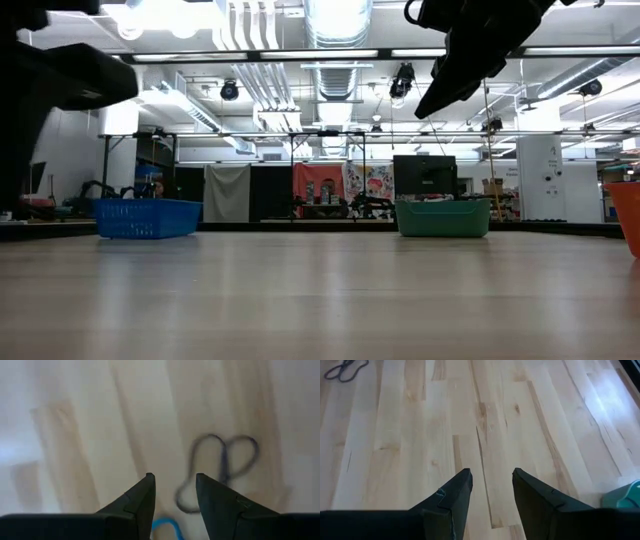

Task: Sort rubber bands into baskets
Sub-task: Put the violet rubberband into the green bin

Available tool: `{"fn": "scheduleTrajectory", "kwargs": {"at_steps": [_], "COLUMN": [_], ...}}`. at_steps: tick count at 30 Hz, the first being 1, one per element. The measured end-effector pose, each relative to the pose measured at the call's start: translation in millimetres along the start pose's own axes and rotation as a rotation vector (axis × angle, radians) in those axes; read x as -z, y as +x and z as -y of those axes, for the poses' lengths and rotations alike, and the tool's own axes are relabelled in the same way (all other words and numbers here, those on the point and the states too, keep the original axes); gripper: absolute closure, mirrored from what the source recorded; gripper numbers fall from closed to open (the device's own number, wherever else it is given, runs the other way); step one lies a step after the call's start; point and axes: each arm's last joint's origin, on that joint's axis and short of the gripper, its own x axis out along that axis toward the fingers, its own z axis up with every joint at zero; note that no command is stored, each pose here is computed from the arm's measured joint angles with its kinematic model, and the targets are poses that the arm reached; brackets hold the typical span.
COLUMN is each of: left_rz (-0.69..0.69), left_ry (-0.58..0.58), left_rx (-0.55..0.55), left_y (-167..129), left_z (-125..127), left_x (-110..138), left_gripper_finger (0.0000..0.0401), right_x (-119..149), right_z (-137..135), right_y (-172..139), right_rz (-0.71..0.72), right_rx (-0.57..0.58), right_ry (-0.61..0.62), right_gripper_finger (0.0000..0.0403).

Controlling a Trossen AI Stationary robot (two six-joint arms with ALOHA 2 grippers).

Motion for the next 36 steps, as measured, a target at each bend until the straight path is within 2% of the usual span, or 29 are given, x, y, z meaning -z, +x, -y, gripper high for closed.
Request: {"fn": "scheduleTrajectory", "kwargs": {"at_steps": [11, 21, 27, 32, 36], "left_rz": [-0.015, -0.024, 0.003, 0.025, 0.027], "left_ry": [0.033, 0.023, 0.002, 0.004, 0.014], "left_rx": [0.048, 0.071, 0.093, 0.088, 0.064], "left_y": [10, 20, 34, 39, 40], "left_z": [5, 8, 12, 12, 12], "left_x": [0, 2, 15, 20, 21], "left_gripper_finger": [0.0274, 0.0232, 0.023, 0.0254, 0.0319], "right_x": [0, 0, 0, 0, 0], "right_z": [0, 0, 0, 0, 0], "right_y": [0, 0, 0, 0, 0], "right_rz": [0.002, 0.001, 0.0, 0.001, 0.002], "right_rx": [0.0, 0.0, 0.0, 0.0, 0.0], "right_ry": [0.006, 0.002, -0.003, -0.005, -0.006], "right_gripper_finger": [0.0264, 0.0264, 0.0264, 0.0264, 0.0264]}}
